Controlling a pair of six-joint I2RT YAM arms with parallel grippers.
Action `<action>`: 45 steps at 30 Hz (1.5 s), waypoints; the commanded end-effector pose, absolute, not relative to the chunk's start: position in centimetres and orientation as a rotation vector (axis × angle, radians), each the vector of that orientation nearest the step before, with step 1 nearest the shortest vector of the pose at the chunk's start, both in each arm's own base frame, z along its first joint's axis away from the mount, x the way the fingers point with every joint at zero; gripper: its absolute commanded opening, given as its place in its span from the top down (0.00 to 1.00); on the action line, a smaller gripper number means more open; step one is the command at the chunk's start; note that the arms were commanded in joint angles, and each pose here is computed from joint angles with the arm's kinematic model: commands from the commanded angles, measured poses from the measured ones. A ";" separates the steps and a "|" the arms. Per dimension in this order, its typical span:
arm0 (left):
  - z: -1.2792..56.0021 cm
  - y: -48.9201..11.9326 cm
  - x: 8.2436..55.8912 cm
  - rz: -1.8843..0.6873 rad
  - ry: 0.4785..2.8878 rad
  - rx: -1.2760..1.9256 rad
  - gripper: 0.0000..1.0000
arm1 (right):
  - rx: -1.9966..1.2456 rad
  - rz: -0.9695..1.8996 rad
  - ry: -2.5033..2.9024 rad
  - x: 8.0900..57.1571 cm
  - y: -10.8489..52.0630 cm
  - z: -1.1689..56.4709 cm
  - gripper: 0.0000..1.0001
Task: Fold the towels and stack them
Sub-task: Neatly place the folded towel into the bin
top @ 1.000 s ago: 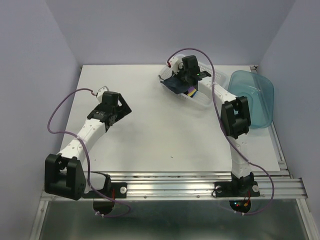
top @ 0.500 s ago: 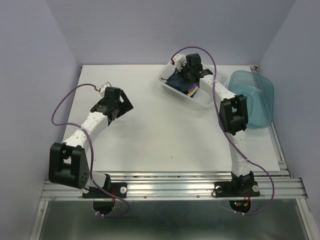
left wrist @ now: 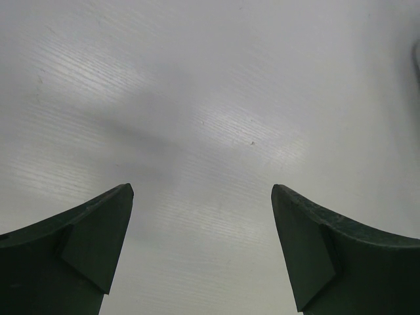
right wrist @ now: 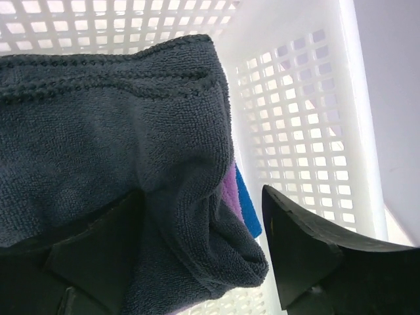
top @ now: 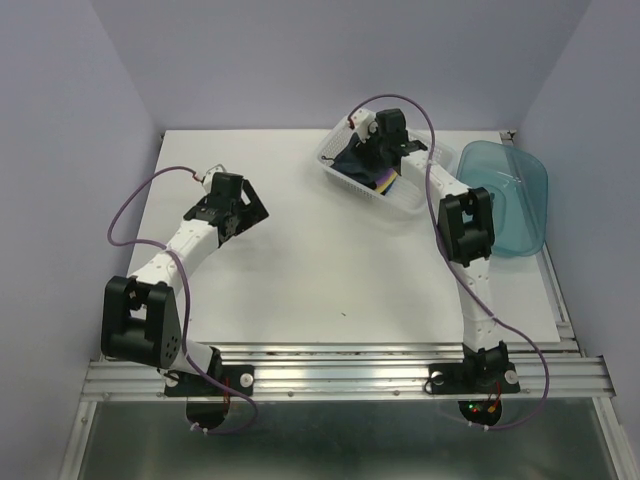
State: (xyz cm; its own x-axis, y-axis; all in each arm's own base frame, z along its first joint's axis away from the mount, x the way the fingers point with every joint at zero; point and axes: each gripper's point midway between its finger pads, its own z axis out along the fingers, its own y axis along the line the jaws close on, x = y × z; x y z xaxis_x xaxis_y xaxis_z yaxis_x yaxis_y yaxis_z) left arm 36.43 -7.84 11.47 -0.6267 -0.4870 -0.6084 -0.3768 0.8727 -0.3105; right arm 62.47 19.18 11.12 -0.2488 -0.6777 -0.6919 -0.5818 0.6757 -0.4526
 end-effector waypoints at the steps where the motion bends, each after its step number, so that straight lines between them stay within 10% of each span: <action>1: 14.3 -7.9 37.6 -0.241 2.244 -0.595 0.01 | -0.847 -0.107 1.787 63.4 19.6 19.5 0.21; 10: 15.0 -8.1 36.4 -0.286 2.222 -0.587 0.01 | -0.779 0.097 1.820 58.6 20.6 21.7 0.15; 25: 15.3 -8.1 35.6 -0.296 2.217 -0.584 0.01 | -0.987 0.260 2.022 53.2 21.2 13.4 0.57; 36: 14.7 -8.3 35.8 -0.301 2.235 -0.577 0.01 | -0.974 0.232 2.018 53.9 21.0 12.3 0.56; 45: 18.3 -8.1 35.1 -0.346 2.137 -0.575 0.01 | -0.463 0.148 1.743 53.0 17.7 30.2 0.28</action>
